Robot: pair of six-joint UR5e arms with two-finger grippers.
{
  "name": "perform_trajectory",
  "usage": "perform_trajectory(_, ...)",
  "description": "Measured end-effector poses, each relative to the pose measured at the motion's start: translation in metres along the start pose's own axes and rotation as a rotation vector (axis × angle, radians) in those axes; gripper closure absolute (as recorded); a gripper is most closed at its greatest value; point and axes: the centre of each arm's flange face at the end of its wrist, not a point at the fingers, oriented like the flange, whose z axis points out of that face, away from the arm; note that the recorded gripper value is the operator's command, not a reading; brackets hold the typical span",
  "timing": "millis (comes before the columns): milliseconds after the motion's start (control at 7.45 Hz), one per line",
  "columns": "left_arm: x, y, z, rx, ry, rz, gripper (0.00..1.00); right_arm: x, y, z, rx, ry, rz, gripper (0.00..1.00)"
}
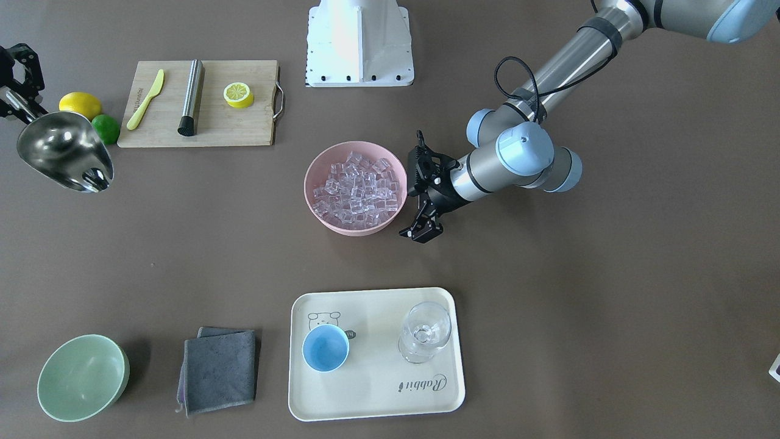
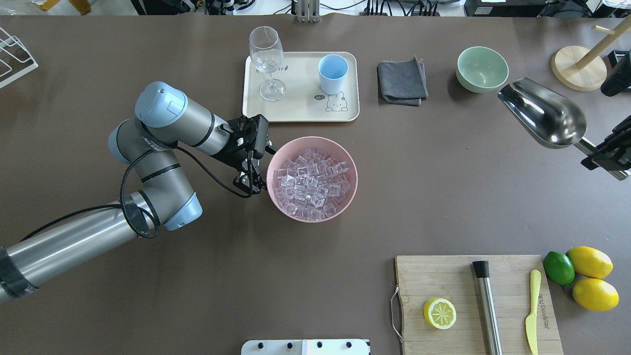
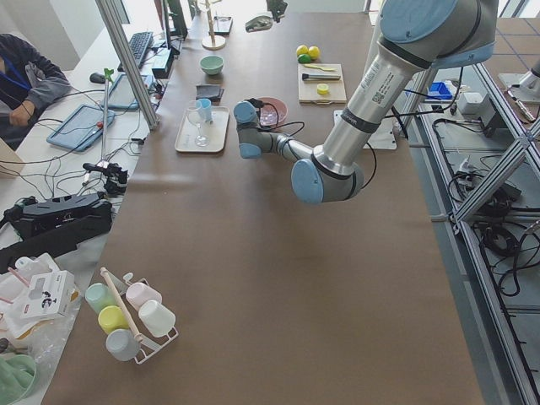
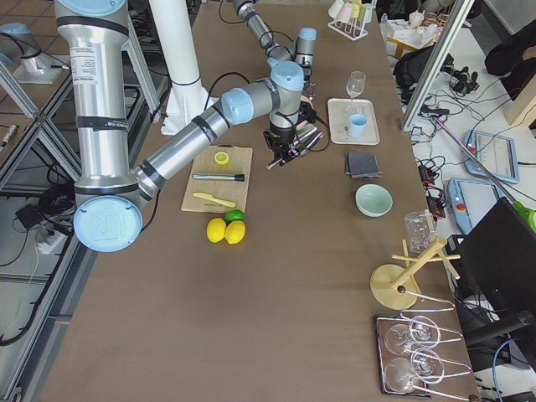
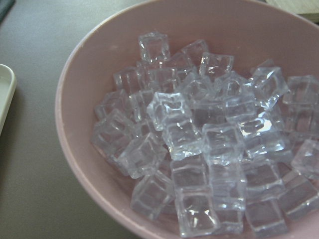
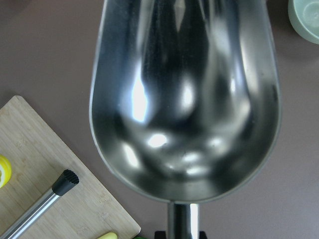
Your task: Put ice in cup with scoop
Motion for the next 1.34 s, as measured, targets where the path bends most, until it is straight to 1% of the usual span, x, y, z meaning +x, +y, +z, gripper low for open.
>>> perform_trajectory(134, 0.004, -0.003, 0.003, 0.011, 0.005, 0.010, 0.01, -0.016, -0.007, -0.005, -0.028, 0.019, -0.047, 1.00)
perform_trajectory(403, 0.013, -0.006, 0.009, 0.025, 0.017, 0.024, 0.01, -0.046, -0.025, -0.008, -0.098, 0.058, -0.191, 1.00)
perform_trajectory(537, 0.016, -0.006, 0.012, 0.029, 0.021, 0.028, 0.01, -0.059, -0.041, -0.005, -0.128, 0.074, -0.264, 1.00)
perform_trajectory(805, 0.022, -0.008, 0.015, 0.039, 0.027, 0.037, 0.01, -0.085, -0.069, 0.003, -0.167, 0.107, -0.365, 1.00)
perform_trajectory(1074, 0.026, -0.010, 0.016, 0.049, 0.030, 0.046, 0.01, -0.104, -0.098, 0.001, -0.202, 0.109, -0.417, 1.00)
perform_trajectory(1342, 0.028, -0.011, 0.017, 0.056, 0.031, 0.052, 0.01, -0.112, -0.109, 0.001, -0.261, 0.094, -0.482, 1.00)
